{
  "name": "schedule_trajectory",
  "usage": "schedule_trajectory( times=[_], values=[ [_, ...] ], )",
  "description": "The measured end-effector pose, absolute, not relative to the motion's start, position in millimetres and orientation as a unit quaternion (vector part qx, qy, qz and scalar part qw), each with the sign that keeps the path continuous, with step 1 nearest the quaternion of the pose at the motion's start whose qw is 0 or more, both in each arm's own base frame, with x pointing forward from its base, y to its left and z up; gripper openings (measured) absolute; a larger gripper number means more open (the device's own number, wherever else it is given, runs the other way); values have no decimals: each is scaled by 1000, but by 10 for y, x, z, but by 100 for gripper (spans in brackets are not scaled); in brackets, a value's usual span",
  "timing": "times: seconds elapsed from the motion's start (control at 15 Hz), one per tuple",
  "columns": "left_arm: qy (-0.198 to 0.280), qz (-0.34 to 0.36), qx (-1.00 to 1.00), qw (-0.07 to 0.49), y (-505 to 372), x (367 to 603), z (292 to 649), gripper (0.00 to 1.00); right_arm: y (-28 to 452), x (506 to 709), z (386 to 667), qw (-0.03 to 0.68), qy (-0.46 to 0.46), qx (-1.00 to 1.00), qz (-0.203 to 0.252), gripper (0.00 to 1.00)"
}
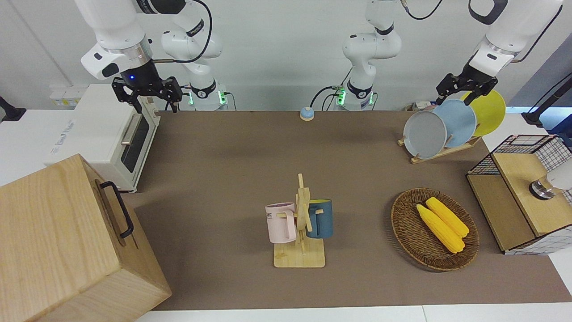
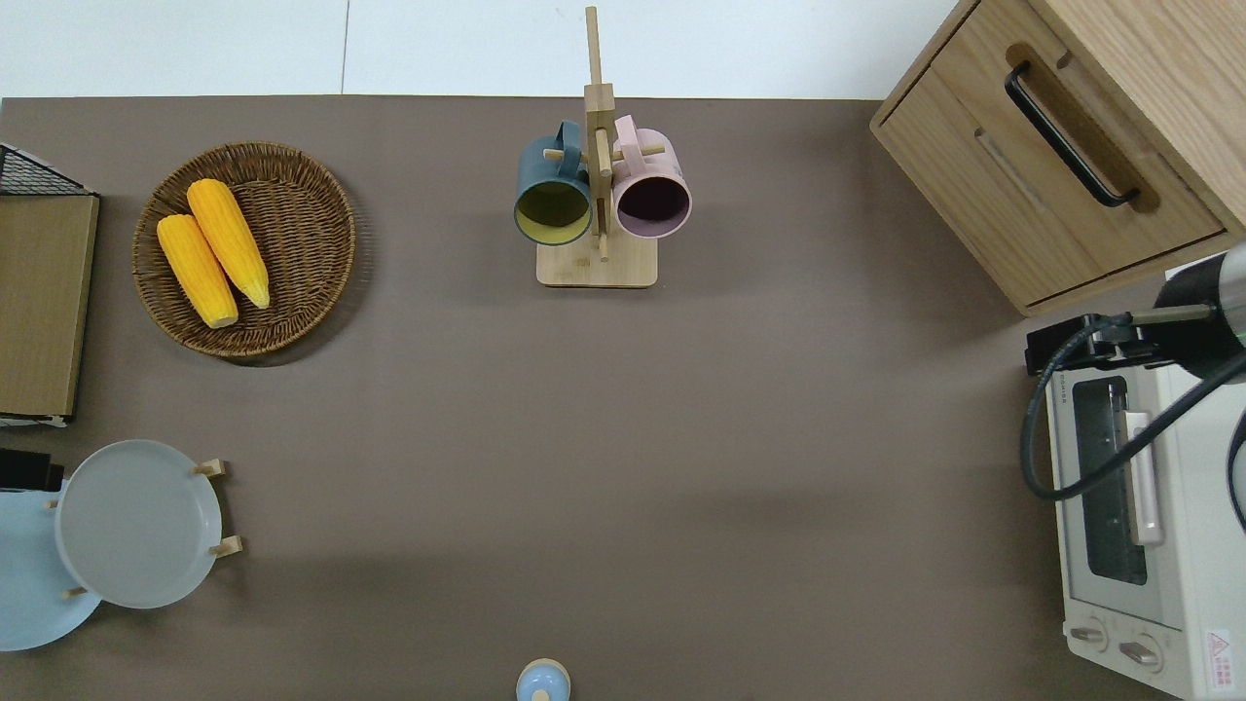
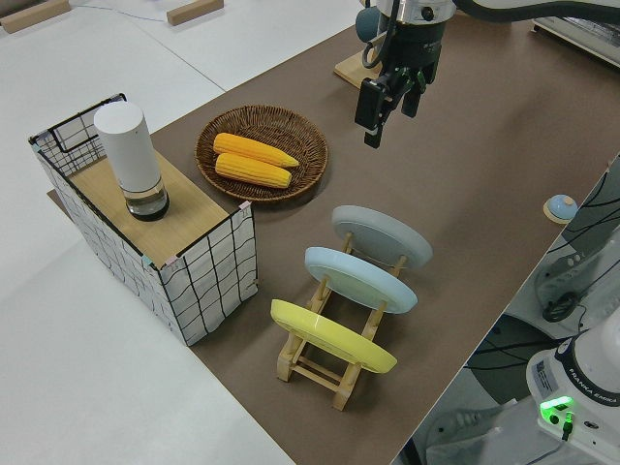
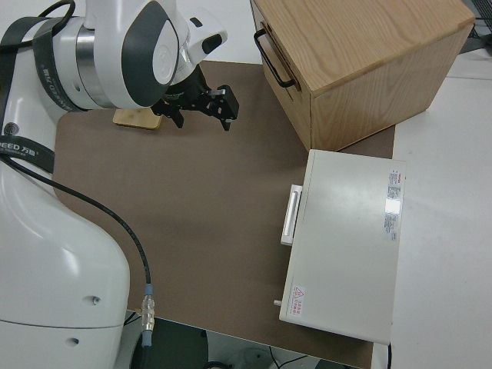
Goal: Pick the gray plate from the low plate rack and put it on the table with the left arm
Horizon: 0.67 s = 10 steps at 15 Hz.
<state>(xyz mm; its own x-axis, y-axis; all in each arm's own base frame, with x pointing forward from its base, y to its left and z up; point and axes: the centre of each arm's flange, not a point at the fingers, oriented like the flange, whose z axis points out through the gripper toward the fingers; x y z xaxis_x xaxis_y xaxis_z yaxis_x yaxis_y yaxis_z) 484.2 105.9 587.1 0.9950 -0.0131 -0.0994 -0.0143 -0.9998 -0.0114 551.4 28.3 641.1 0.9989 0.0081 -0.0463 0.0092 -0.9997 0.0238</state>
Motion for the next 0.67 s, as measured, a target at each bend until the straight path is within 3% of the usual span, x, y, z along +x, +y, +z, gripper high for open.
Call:
schedule_trajectory(
  times=[0.67],
  values=[
    [18, 56, -998, 29, 1068, 4691, 5285, 99, 283, 5514, 6411, 12, 4, 1000, -23, 99]
  ],
)
